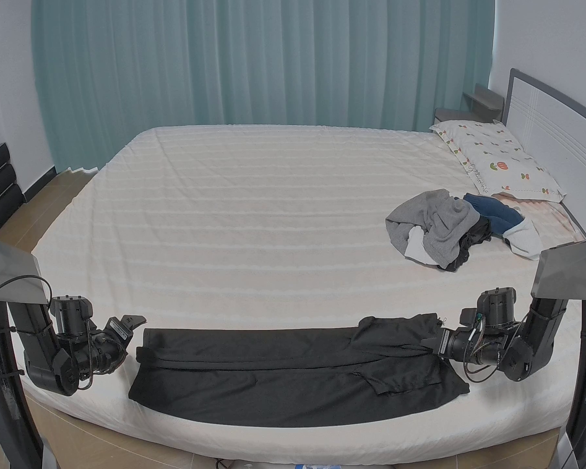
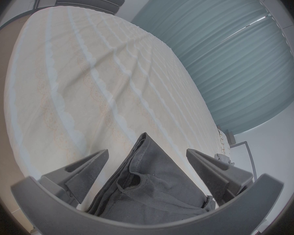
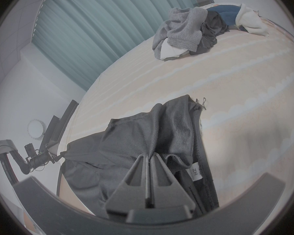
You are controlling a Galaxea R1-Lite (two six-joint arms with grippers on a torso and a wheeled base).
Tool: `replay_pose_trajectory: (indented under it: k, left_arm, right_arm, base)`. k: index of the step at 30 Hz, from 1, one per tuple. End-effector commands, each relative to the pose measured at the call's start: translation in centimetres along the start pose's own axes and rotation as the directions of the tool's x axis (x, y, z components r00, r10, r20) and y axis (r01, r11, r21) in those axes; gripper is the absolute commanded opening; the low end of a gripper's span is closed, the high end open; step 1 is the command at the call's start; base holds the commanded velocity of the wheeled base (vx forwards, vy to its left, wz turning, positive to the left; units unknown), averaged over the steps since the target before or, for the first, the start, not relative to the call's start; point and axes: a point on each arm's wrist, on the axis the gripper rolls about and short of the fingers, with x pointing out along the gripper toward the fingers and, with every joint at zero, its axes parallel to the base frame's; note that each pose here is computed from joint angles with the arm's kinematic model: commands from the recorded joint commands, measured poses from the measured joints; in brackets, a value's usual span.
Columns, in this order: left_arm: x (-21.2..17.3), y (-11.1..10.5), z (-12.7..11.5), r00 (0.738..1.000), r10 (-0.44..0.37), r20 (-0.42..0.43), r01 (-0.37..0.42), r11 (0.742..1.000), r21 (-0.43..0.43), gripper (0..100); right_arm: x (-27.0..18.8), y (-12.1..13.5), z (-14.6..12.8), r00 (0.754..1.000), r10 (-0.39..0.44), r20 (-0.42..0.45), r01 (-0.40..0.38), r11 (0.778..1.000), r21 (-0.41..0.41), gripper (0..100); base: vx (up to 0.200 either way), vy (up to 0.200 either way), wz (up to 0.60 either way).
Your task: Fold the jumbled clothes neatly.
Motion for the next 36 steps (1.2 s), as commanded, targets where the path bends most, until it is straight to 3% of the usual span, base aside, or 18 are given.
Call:
replay_pose_trajectory:
  k: [1,5,6,13,16,22,27,34,36]
  left_arm:
    - [0.0,0.0,0.0,1.000,0.001,0.000,-0.001,1.000,-0.001,100]
    - [0.0,0.0,0.0,1.000,0.001,0.000,-0.001,1.000,-0.001,100]
    - [0.0,0.0,0.0,1.000,0.001,0.000,-0.001,1.000,-0.001,100]
    - [-0.3,-0.1,0.0,1.000,-0.002,0.002,0.002,1.000,-0.002,100]
    - [-2.1,-0.9,-0.7,1.000,-0.025,-0.004,0.025,0.999,0.025,100]
    - [-3.4,-1.6,-2.5,0.998,-0.032,-0.056,0.036,0.996,0.085,100]
    - [-3.6,-1.4,-3.7,0.999,0.049,-0.021,-0.046,0.989,0.137,100]
    - [-4.0,-0.7,-4.1,0.994,0.107,-0.019,-0.101,0.974,0.201,100]
    - [-3.6,-0.8,-4.2,0.993,0.114,-0.018,-0.108,0.973,0.205,100]
  right_arm:
    - [-0.4,-0.2,-0.4,1.000,-0.004,-0.006,0.004,1.000,-0.004,0]
    - [-0.7,-0.2,-0.7,1.000,-0.009,-0.015,0.009,1.000,-0.016,0]
    - [-0.8,-0.2,-0.8,1.000,-0.011,-0.014,0.010,1.000,-0.023,100]
    - [-2.0,0.4,0.7,0.998,0.007,0.066,-0.007,1.000,-0.001,100]
    - [-4.2,2.2,1.6,0.993,0.025,0.119,-0.036,0.995,0.091,100]
    - [-4.8,3.6,1.0,0.991,-0.028,0.133,0.007,0.988,0.155,100]
    - [-4.7,4.6,-0.2,0.990,-0.066,0.123,0.039,0.977,0.212,100]
    - [-4.5,5.0,-0.6,0.986,-0.101,0.131,0.071,0.974,0.217,100]
    - [-4.3,5.3,-0.7,0.982,-0.119,0.144,0.080,0.964,0.252,100]
  base:
    - [0.000,0.000,0.00]
    - [0.000,0.000,0.00]
    - [0.000,0.000,0.00]
    - [0.000,0.000,0.00]
    - [0.000,0.000,0.00]
    - [0.000,0.000,0.00]
    - [0.000,0.000,0.00]
    - [0.000,0.000,0.00]
    - [0.000,0.000,0.00]
